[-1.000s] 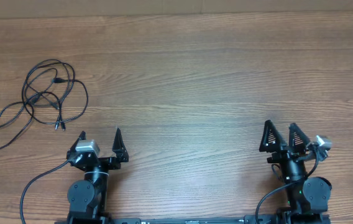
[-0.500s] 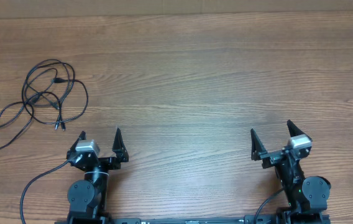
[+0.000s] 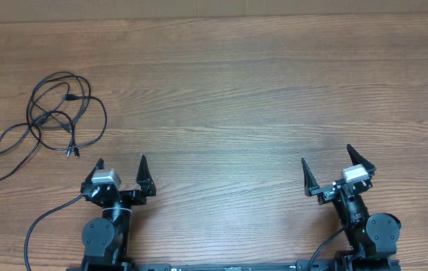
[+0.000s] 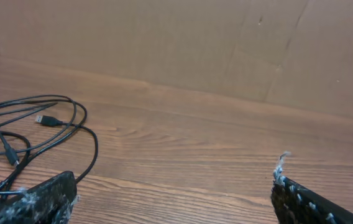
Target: Untangle cables
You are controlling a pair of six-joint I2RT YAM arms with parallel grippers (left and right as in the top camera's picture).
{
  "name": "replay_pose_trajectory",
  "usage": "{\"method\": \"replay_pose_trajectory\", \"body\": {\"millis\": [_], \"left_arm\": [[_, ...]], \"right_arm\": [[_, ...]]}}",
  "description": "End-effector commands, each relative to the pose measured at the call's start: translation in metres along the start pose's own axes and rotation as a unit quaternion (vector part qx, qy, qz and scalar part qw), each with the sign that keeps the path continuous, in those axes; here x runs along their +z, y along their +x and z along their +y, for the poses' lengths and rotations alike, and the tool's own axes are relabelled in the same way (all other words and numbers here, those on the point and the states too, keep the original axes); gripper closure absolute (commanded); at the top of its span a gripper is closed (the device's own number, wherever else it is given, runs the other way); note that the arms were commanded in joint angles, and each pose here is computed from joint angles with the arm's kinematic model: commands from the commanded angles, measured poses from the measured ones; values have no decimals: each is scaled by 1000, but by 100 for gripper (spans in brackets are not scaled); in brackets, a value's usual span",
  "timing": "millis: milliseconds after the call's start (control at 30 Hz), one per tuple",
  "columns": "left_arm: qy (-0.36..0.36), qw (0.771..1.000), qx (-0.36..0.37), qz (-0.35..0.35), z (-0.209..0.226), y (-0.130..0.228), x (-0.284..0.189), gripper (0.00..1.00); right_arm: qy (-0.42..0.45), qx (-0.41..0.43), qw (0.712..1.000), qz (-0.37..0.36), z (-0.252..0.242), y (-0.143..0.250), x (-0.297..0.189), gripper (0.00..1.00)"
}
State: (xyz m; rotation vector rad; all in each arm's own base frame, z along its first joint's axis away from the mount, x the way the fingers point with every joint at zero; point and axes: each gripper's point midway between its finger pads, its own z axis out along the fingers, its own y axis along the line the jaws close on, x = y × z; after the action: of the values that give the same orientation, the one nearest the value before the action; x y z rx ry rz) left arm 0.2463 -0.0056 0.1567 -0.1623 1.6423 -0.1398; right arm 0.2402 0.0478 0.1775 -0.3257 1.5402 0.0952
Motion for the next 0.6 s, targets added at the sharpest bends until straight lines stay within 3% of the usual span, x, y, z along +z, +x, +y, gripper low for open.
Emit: {"method": "replay_pose_trajectory", "body": {"millis": [0, 167, 300, 567], "left_arm": [[1, 1000, 13, -4, 0, -1, 0, 1], [1, 1000, 13, -4, 0, -1, 0, 0], [1, 1000, 13, -4, 0, -1, 0, 0], [1, 1000, 12, -4, 0, -1, 0, 0]], "right_arm": [[0, -24, 1000, -2, 0, 2, 0, 0], [0, -13, 1000, -1, 0, 2, 0, 0], [0, 137, 991, -1, 0, 2, 0, 0], [2, 146, 989, -1, -1, 2, 0, 0]]}}
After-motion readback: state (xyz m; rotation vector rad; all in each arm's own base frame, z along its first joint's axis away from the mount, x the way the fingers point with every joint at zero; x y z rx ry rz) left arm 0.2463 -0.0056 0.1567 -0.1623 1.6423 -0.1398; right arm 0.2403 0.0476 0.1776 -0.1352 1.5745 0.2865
